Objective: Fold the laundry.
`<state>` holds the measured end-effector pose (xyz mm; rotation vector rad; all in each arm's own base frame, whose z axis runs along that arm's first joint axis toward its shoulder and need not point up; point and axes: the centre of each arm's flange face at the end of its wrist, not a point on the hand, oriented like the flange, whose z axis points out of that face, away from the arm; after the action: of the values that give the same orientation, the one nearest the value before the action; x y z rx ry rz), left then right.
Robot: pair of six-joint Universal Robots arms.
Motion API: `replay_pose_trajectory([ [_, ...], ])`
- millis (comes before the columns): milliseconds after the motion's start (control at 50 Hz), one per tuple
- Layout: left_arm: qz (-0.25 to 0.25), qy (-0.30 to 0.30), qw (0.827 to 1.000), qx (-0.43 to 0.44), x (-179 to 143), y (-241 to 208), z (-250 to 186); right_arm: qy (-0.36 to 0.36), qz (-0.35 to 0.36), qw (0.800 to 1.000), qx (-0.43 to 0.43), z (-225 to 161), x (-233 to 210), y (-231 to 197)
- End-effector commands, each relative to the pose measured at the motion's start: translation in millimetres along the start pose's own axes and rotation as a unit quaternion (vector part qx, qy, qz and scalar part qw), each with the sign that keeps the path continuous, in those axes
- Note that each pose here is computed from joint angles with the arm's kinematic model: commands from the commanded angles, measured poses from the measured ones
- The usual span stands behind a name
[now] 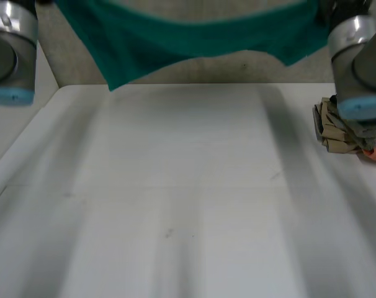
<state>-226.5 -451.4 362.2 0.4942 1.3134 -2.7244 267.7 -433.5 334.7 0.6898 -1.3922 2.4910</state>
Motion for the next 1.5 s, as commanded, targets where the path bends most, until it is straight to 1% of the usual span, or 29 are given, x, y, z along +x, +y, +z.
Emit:
replay_pose_trajectory([
  [20, 0.017, 0.062, 0.99, -0.126, 13, 67, -57, -0.092, 0.005, 0.987, -0.13, -48, -45, 72],
  [80, 0.023, 0.105, 0.973, -0.207, 22, 97, -97, -0.133, 0.01, 0.976, -0.174, -69, -60, 97],
  [180, 0.048, 0.151, 0.948, -0.277, 26, 105, -134, -0.192, 0.0, 0.952, -0.238, -94, -74, 120],
  [200, 0.058, 0.164, 0.937, -0.301, 25, 102, -144, -0.209, -0.006, 0.943, -0.259, -101, -75, 122],
  [260, 0.073, 0.183, 0.918, -0.344, 20, 96, -161, -0.23, -0.013, 0.93, -0.287, -110, -73, 119],
  [280, 0.083, 0.192, 0.905, -0.37, 14, 89, -170, -0.241, -0.017, 0.923, -0.301, -114, -69, 114],
  [320, 0.09, 0.203, 0.891, -0.396, 9, 82, -179, -0.257, -0.019, 0.911, -0.322, -121, -64, 107],
  [340, 0.097, 0.217, 0.874, -0.424, 4, 73, -190, -0.269, -0.024, 0.901, -0.339, -126, -58, 101],
  [380, 0.102, 0.23, 0.859, -0.447, -1, 64, -199, -0.285, -0.035, 0.888, -0.359, -132, -51, 93],
  [400, 0.107, 0.246, 0.839, -0.474, -7, 55, -211, -0.308, -0.051, 0.869, -0.383, -141, -42, 85],
  [460, 0.118, 0.27, 0.812, -0.503, -16, 42, -225, -0.348, -0.077, 0.841, -0.407, -154, -31, 72],
  [480, 0.126, 0.292, 0.791, -0.522, -20, 33, -236, -0.381, -0.1, 0.815, -0.425, -165, -22, 67],
  [520, 0.134, 0.317, 0.77, -0.537, -22, 24, -245, -0.409, -0.119, 0.793, -0.435, -173, -15, 63],
  [540, 0.143, 0.341, 0.753, -0.545, -24, 16, -252, -0.438, -0.139, 0.771, -0.441, -181, -10, 61],
  [580, 0.15, 0.361, 0.74, -0.547, -25, 11, -255, -0.456, -0.158, 0.759, -0.437, -184, -6, 61],
  [640, 0.168, 0.365, 0.753, -0.521, -23, 11, -247, -0.455, -0.165, 0.763, -0.428, -183, -11, 70],
  [660, 0.17, 0.355, 0.764, -0.512, -21, 15, -240, -0.444, -0.163, 0.77, -0.427, -181, -15, 78],
  [720, 0.163, 0.337, 0.78, -0.502, -9, 31, -228, -0.419, -0.163, 0.785, -0.426, -176, -18, 90],
  [740, 0.16, 0.33, 0.783, -0.501, -6, 35, -224, -0.402, -0.165, 0.794, -0.425, -172, -20, 96],
  [840, 0.155, 0.305, 0.789, -0.511, 11, 55, -210, -0.362, -0.155, 0.827, -0.403, -158, -27, 109],
  [980, 0.163, 0.267, 0.805, -0.505, 33, 77, -184, -0.298, -0.128, 0.89, -0.32, -122, -46, 120],
  [1000, 0.165, 0.261, 0.805, -0.507, 33, 80, -182, -0.289, -0.125, 0.898, -0.307, -117, -48, 121],
  [1020, 0.172, 0.249, 0.802, -0.514, 34, 83, -180, -0.271, -0.12, 0.913, -0.281, -107, -53, 124],
  [1100, 0.184, 0.228, 0.791, -0.537, 36, 86, -180, -0.242, -0.102, 0.939, -0.221, -90, -71, 134],
  [1140, 0.188, 0.223, 0.788, -0.542, 37, 86, -180, -0.237, -0.102, 0.945, -0.201, -86, -79, 137],
  [1220, 0.189, 0.219, 0.796, -0.533, 40, 90, -177, -0.225, -0.108, 0.952, -0.176, -76, -92, 144],
  [1320, 0.199, 0.185, 0.818, -0.506, 41, 96, -160, -0.205, -0.117, 0.955, -0.179, -67, -101, 160],
  [1360, 0.203, 0.174, 0.823, -0.501, 40, 98, -156, -0.204, -0.118, 0.955, -0.183, -67, -103, 163],
  [1500, 0.208, 0.164, 0.826, -0.498, 43, 104, -149, -0.204, -0.12, 0.954, -0.187, -67, -112, 176],
])
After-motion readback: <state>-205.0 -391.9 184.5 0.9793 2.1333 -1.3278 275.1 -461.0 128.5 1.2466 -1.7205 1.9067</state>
